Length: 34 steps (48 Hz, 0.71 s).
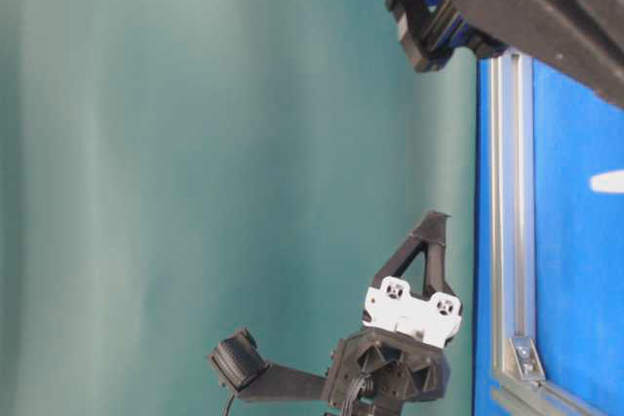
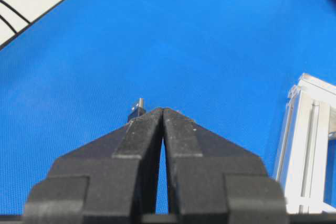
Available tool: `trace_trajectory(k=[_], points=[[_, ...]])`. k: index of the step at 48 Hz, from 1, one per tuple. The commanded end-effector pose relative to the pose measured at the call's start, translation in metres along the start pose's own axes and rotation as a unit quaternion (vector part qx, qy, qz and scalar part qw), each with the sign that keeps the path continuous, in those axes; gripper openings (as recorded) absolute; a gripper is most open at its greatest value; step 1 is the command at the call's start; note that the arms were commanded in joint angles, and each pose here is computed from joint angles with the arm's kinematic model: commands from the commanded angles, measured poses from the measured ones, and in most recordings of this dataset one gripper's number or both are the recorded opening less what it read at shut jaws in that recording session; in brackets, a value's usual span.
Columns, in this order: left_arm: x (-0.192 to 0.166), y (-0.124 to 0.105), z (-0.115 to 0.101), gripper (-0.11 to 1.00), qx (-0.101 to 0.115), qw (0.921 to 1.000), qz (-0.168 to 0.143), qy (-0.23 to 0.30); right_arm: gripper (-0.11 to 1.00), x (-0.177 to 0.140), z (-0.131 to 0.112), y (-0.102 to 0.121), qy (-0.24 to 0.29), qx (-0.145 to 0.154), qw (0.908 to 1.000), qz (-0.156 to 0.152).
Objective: Insert the wire through the string loop located in the center.
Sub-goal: 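Close the right gripper on the black USB cable near its connector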
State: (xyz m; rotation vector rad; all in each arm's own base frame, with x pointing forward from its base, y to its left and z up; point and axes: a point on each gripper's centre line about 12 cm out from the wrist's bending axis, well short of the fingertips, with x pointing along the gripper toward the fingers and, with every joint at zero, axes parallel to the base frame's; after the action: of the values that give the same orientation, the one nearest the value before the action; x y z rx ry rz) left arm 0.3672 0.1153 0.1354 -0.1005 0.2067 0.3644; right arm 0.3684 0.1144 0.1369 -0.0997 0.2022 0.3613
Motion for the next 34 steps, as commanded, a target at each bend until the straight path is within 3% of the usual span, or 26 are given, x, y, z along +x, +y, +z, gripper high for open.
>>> trace_trajectory(k=[1, 6, 25, 30, 34], points=[[-0.0017, -0.0047, 0.0203, 0.0, 0.013, 0.9995, -0.012, -0.027, 0.0, -0.0004, 0.0207, 0.0008, -0.03, -0.003, 0.9995, 0.001], [-0.0022, -0.0042, 0.0204, 0.0, 0.015, 0.9994, -0.012, -0.028, -0.05, -0.0018, 0.0215, 0.0014, -0.028, -0.001, 0.9996, 0.001], [-0.002, -0.0042, 0.0197, 0.0, 0.015, 0.9995, -0.012, -0.026, -0.05, -0.0049, 0.0269, 0.0105, -0.033, 0.009, 0.9993, 0.013], [-0.0022, -0.0041, 0.0204, 0.0, 0.015, 0.9995, -0.011, -0.028, 0.03, -0.0046, 0.0274, 0.0106, -0.033, 0.023, 0.9991, 0.014], [-0.0023, -0.004, 0.0193, 0.0, 0.015, 0.9995, -0.011, -0.026, 0.19, -0.0046, 0.0274, 0.0106, -0.033, 0.033, 0.9988, 0.014]])
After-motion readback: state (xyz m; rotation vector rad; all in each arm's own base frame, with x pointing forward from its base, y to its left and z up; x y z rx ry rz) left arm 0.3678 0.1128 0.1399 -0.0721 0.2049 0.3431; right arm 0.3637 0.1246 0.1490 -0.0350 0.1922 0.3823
